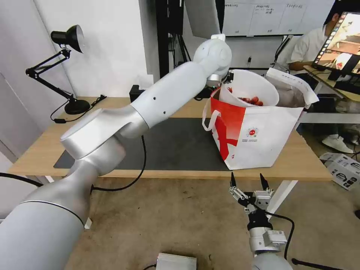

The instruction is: Pick up the trash from the table and place it into the takeout bag.

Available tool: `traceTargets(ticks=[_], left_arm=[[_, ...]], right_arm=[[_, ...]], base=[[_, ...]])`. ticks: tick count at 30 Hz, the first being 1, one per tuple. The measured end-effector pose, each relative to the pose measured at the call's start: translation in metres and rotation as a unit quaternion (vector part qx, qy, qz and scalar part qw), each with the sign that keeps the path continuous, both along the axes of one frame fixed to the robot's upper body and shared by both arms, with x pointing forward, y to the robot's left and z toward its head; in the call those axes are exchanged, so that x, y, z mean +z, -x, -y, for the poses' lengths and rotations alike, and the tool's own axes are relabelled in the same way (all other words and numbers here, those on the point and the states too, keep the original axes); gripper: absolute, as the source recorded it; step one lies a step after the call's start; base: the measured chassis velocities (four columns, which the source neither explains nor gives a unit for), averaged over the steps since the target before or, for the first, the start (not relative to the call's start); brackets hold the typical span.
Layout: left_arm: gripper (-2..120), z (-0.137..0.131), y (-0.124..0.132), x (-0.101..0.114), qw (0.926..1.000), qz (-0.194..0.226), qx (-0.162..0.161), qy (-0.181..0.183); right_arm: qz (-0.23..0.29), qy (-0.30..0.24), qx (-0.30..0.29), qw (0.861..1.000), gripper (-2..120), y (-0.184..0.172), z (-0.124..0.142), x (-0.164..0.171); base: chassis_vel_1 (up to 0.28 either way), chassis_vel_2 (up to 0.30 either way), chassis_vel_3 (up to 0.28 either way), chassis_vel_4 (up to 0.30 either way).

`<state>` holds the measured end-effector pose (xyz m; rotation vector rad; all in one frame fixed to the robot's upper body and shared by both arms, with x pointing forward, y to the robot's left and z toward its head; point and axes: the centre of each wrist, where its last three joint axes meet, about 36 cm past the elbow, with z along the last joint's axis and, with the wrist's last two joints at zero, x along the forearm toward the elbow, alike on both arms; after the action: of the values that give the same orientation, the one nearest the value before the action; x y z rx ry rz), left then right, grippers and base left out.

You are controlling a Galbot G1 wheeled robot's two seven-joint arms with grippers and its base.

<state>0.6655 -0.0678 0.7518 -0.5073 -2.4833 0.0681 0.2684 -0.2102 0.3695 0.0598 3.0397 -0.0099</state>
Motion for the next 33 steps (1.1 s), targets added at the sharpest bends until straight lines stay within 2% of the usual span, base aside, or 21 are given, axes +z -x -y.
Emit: traceTargets(ticks=[4,5,6,9,11,13,14,17,20,21,22,25,26,28,29,30,32,33], left_arm=[[1,0.006,0.009,-0.003,0.9999,0.0,-0.015,-0.003],[5,0.007,0.011,-0.003,0.9998,0.001,-0.017,-0.002],[5,0.007,0.011,-0.003,0.9998,0.001,-0.017,-0.002],[21,0.008,0.016,-0.001,0.9997,0.007,-0.024,-0.004],[23,0.008,0.018,-0.002,0.9996,0.01,-0.026,-0.008],[35,0.006,0.021,-0.005,0.9993,0.017,-0.028,-0.019],[35,0.006,0.021,-0.005,0.9993,0.017,-0.028,-0.019],[48,0.002,0.023,-0.006,0.9988,0.034,-0.023,-0.028],[54,-0.002,0.023,-0.002,0.9984,0.047,-0.02,-0.024],[64,-0.01,0.022,0.01,0.9976,0.066,-0.015,-0.013],[64,-0.01,0.022,0.01,0.9976,0.066,-0.015,-0.013],[78,-0.049,0.021,0.058,0.992,0.121,0.003,0.035],[78,-0.049,0.021,0.058,0.992,0.121,0.003,0.035],[88,-0.075,0.025,0.082,0.987,0.151,0.01,0.055],[88,-0.075,0.025,0.082,0.987,0.151,0.01,0.055],[93,-0.091,0.028,0.089,0.9832,0.174,0.015,0.054],[99,-0.119,0.032,0.089,0.9757,0.215,0.021,0.037],[99,-0.119,0.032,0.089,0.9757,0.215,0.021,0.037]], right_arm=[[0.001,0.001,-0.001,1.0,98,-0.002,0.001,-0.001],[0.0,0.001,-0.002,1.0,98,-0.002,0.001,-0.001],[0.0,0.001,-0.002,1.0,98,-0.002,0.001,-0.001],[-0.001,0.0,-0.002,1.0,98,-0.002,0.0,-0.002],[-0.001,0.0,-0.002,1.0,98,-0.002,0.0,-0.002],[-0.001,0.0,-0.002,1.0,98,-0.002,0.0,-0.002],[-0.001,0.0,-0.002,1.0,98,-0.002,0.0,-0.002],[0.0,-0.001,-0.001,1.0,98,-0.001,-0.001,-0.001],[0.001,-0.002,-0.001,1.0,98,-0.001,-0.001,0.0],[0.0,-0.002,-0.001,1.0,98,0.0,-0.002,0.0],[0.0,-0.002,-0.001,1.0,98,0.0,-0.002,0.0],[0.0,-0.004,0.001,1.0,98,0.001,-0.004,0.001],[0.0,-0.004,0.001,1.0,98,0.001,-0.004,0.001],[0.001,-0.005,0.002,1.0,98,0.002,-0.004,0.002],[0.001,-0.005,0.002,1.0,98,0.002,-0.004,0.002],[0.002,-0.005,0.002,1.0,99,0.002,-0.004,0.003],[0.004,-0.005,0.002,1.0,99,0.002,-0.003,0.006],[0.004,-0.005,0.002,1.0,99,0.002,-0.003,0.006]], base=[[0.0,0.0,0.0,0.0],[0.0,0.0,0.0,0.0],[0.0,0.0,0.0,0.0],[0.0,0.0,0.0,0.0],[0.0,0.0,0.0,0.0],[0.0,0.0,0.0,0.0],[0.0,0.0,0.0,0.0],[0.0,0.0,0.0,0.0],[0.0,0.0,0.0,0.0],[0.0,0.0,0.0,0.0],[0.0,0.0,0.0,0.0],[0.0,0.0,0.0,0.0],[0.0,0.0,0.0,0.0],[0.0,0.0,0.0,0.0],[0.0,0.0,0.0,0.0],[0.0,0.0,0.0,0.0],[0.0,0.0,0.0,0.0],[0.0,0.0,0.0,0.0]])
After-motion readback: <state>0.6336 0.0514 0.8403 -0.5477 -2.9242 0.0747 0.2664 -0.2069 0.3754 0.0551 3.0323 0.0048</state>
